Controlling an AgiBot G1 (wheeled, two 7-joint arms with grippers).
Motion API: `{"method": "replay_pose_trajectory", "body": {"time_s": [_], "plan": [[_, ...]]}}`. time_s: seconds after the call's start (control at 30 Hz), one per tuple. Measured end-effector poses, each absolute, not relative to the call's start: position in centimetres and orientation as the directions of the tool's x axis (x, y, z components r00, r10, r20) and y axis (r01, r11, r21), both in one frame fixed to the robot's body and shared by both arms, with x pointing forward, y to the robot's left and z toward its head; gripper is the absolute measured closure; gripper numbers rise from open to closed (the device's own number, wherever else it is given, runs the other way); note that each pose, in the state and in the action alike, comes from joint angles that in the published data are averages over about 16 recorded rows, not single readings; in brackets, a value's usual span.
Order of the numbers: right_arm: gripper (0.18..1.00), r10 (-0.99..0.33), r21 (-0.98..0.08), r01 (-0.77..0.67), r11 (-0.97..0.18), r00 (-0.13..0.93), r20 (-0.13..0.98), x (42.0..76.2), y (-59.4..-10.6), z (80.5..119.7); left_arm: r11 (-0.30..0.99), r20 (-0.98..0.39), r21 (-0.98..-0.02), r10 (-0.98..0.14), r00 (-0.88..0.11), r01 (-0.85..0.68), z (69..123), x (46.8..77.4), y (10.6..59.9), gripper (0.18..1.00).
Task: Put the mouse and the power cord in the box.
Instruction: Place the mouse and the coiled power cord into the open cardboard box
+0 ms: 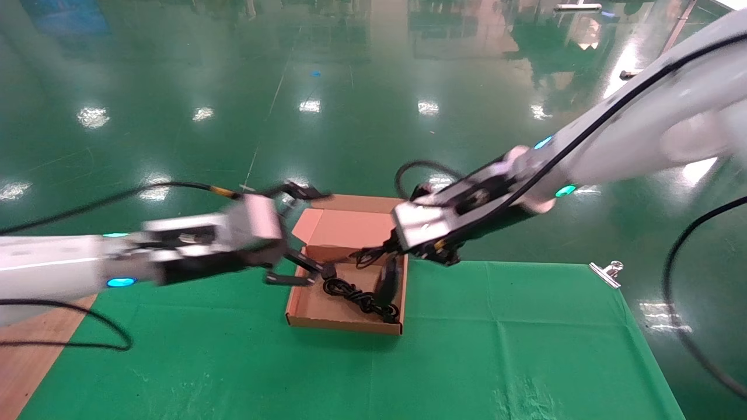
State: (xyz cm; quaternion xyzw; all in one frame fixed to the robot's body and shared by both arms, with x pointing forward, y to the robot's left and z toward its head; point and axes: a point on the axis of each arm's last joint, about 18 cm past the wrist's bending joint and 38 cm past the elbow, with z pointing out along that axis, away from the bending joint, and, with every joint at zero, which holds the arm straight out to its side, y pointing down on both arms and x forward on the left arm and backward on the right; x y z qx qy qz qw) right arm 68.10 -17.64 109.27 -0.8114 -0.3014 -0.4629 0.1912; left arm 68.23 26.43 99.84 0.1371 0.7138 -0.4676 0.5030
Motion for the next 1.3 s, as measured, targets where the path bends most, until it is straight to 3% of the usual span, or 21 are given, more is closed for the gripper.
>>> {"method": "replay_pose_trajectory", "body": {"time_s": [0.2,0.5,1.03,1.3], "plan": [[0.964,0.292,0.006,0.649,-0.761,0.334,0.896,70.6,-15.1,106.7,0.422,-0.849,-0.526,-0.316,-0.423,0.738,101.3,65.1,30.1,0.256],[0.964,0.233,0.032,0.609,-0.793,0.254,0.939,73.4,-12.7,102.8,0.391,-0.863,-0.494,-0.325,-0.386,0.777,101.7,63.5,32.3,0.193],[0.927,0.209,0.024,0.593,-0.805,0.246,0.946,74.2,-11.8,100.3,0.382,-0.868,-0.484,-0.325,-0.376,0.787,101.7,63.3,32.6,0.183],[0.824,0.211,0.025,0.593,-0.805,0.246,0.946,74.2,-12.0,100.6,0.386,-0.868,-0.484,-0.323,-0.376,0.785,101.6,63.4,32.5,0.183]]}}
